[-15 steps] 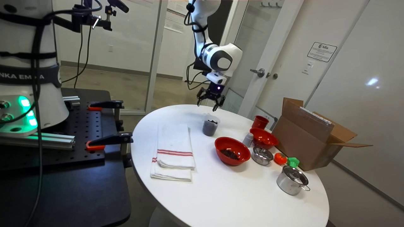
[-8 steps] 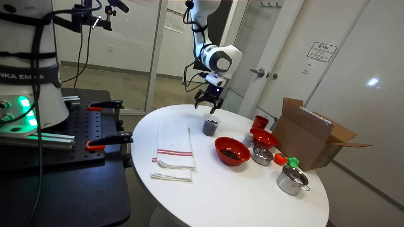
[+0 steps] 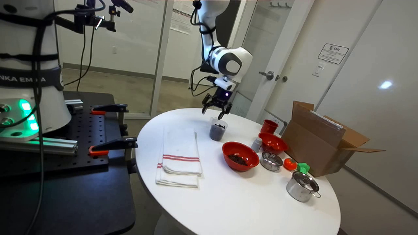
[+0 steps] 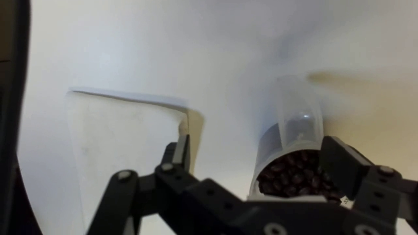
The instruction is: Pick up the cup and pour its content in the red bowl.
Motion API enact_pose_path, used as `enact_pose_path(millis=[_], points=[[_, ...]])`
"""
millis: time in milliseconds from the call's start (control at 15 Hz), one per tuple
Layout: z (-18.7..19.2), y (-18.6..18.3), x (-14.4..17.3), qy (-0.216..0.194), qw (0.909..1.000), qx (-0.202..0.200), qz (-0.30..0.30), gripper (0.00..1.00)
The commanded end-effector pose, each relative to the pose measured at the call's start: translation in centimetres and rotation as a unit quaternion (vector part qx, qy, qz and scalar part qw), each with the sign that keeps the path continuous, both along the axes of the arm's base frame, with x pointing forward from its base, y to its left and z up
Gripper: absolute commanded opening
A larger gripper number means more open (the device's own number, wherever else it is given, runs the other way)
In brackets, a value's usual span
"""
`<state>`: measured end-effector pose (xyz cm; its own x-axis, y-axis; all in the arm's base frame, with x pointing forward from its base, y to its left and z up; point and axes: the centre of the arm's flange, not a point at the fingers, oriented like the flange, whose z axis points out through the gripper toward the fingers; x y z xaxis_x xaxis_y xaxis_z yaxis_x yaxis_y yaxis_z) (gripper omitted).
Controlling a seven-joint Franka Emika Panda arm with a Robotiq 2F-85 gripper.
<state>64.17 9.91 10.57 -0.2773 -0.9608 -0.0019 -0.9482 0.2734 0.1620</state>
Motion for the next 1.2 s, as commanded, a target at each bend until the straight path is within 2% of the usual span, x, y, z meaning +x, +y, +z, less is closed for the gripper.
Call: enact_pose_path(millis=[0, 333, 667, 733, 800, 1133], points=[[0.2, 0.3, 1.9, -0.004, 0.9994, -0.01, 0.034, 1.0], [-0.5, 1.7, 4.4, -0.013, 0.9975, -0.013, 0.068, 1.0], [-2.5, 1.7, 3.9, -0.001, 0.9976, -0.007, 0.069, 1.0], [-2.8, 1.6, 3.8, 0.0, 0.9978, -0.008, 0.067, 0.91], [-3.2, 1.3, 3.5, 0.001, 0.998, -0.008, 0.063, 0.74], [-3.7, 0.7, 3.0, 0.006, 0.9981, -0.014, 0.059, 0.38]])
